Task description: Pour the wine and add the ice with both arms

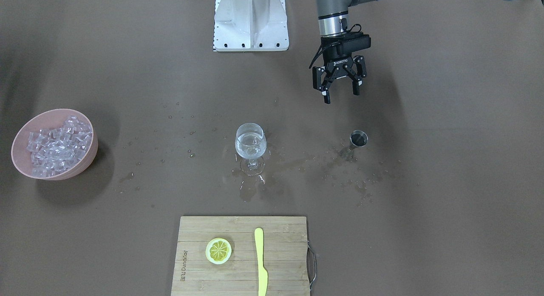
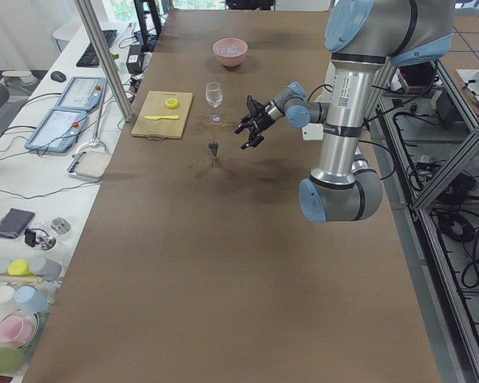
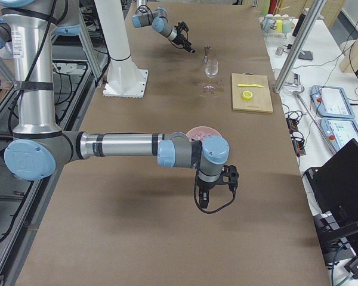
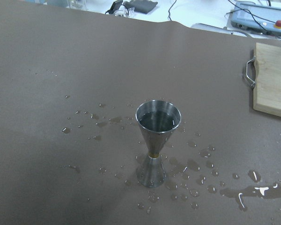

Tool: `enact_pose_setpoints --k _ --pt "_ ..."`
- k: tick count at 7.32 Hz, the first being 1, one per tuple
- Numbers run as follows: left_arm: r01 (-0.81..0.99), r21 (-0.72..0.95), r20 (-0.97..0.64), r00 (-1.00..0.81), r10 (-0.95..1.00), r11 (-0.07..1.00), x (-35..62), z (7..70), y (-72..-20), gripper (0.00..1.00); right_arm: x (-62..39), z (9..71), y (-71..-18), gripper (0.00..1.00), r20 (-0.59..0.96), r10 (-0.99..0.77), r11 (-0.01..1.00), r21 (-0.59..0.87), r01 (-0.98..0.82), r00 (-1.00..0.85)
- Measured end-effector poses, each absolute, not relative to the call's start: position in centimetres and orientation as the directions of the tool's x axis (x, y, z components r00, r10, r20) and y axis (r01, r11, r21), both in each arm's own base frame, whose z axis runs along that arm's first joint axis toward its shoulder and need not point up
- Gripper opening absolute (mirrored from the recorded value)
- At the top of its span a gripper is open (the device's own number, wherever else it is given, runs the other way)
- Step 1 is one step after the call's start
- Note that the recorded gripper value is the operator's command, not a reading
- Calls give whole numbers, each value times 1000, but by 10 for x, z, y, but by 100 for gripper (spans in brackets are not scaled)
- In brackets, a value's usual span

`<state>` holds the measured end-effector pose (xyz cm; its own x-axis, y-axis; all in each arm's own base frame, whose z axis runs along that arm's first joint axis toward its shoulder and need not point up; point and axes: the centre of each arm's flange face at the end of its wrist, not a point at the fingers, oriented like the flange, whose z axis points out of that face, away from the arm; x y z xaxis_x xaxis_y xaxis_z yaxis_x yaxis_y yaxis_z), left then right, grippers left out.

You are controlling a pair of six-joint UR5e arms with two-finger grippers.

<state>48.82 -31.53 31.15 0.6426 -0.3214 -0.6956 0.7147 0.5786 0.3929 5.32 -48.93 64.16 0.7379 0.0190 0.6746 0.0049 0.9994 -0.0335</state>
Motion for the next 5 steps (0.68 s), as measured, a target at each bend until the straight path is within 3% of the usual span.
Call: enact_pose_setpoints --k 5 --pt "694 518 -639 702 -314 499 533 341 -331 98 50 635 -493 100 706 16 1000 -28 5 708"
